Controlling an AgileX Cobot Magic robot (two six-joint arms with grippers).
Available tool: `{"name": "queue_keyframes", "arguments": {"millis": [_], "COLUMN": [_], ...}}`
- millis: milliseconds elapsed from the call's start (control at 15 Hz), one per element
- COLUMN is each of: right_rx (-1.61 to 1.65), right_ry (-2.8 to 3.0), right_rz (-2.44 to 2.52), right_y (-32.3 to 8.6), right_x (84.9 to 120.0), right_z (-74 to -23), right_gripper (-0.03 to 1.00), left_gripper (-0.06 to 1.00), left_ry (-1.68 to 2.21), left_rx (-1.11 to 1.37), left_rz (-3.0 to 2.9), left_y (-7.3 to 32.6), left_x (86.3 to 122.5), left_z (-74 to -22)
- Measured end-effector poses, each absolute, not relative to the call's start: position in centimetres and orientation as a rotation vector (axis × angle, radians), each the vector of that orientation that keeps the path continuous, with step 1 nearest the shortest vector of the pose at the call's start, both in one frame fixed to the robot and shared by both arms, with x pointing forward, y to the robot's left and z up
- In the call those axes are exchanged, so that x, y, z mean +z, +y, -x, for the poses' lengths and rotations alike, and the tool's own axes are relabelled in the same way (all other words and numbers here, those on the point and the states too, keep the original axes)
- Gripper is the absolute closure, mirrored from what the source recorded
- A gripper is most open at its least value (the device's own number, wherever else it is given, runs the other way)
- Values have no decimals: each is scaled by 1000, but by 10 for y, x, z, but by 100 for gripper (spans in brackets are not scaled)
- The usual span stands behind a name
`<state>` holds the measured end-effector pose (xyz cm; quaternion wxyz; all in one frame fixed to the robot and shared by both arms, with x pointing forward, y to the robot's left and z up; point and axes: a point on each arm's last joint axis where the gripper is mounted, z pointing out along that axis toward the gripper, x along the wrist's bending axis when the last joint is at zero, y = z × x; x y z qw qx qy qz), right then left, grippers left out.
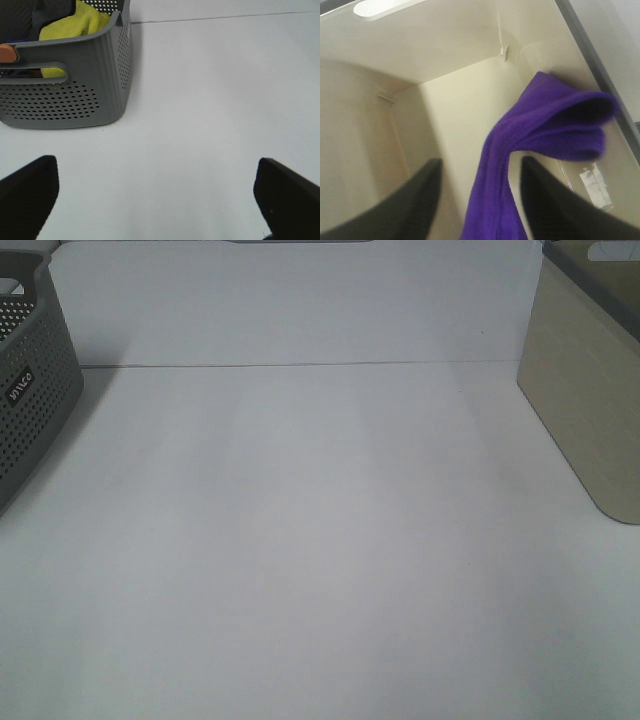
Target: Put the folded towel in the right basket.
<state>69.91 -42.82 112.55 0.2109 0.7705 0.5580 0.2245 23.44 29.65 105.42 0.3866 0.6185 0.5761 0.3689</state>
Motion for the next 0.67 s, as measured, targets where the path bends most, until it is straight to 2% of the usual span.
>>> {"name": "queue_keyframes", "arguments": {"millis": [67, 133, 200, 467, 667], "right_rx": [627, 642, 647, 671, 825], "right_ry": [1555, 1557, 1557, 1573, 1657], "right_rz": [-2145, -2150, -2151, -2150, -2096], "right_y": [-428, -427, -426, -425, -405], "right_x": [1124, 1124, 1124, 1124, 1137], "right_z": [-699, -700, -700, -700, -700], "right_gripper": [20, 9, 4, 0, 0], "left_gripper": [-5, -5, -5, -5, -5], "left_ry": [1466, 1466, 1466, 1466, 1466], "left_rx": [939, 939, 939, 939, 939], "left_rz": [-1574, -1574, -1574, -1574, -1574], "left_y": [296, 296, 296, 296, 296], "left_x": [1054, 1054, 1054, 1054, 1054], "left_z": [-234, -234, -234, -234, -234]}}
